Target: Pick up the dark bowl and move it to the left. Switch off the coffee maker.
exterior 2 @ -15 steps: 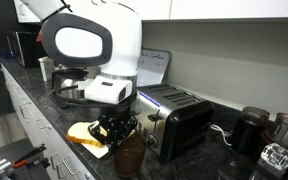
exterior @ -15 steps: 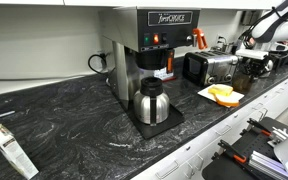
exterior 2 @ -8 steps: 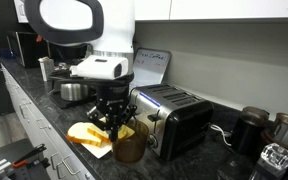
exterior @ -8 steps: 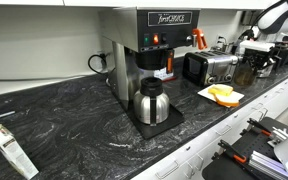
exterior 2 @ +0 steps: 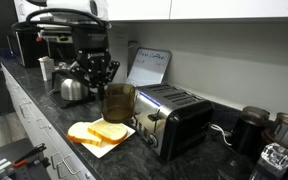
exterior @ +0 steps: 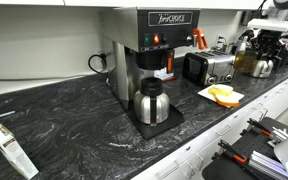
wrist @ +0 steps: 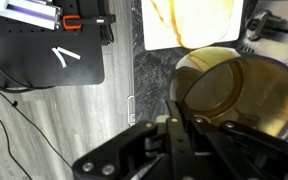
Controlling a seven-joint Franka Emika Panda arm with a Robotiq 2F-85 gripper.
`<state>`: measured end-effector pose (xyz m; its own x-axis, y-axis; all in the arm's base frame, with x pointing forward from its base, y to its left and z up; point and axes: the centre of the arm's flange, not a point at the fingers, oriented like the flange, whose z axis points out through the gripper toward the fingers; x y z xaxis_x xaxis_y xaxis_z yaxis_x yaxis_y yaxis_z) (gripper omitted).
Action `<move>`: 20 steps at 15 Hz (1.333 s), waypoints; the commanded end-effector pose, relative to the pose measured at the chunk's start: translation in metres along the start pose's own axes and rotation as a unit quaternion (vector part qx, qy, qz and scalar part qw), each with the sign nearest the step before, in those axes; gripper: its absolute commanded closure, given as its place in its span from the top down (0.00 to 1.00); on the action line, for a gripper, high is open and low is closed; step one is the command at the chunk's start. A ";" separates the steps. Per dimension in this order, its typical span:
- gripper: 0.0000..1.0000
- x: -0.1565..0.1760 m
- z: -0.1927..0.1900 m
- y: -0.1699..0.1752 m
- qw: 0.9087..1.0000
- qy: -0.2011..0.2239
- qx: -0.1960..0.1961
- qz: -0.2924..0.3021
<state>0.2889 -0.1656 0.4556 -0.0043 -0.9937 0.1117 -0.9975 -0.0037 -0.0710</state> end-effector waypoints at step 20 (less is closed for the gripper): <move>0.01 -0.152 -0.013 -0.078 0.916 -0.125 0.045 -0.378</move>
<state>0.3671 -0.0155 0.4556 0.7052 -0.7056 -0.0697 -0.7069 -0.6921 -0.1455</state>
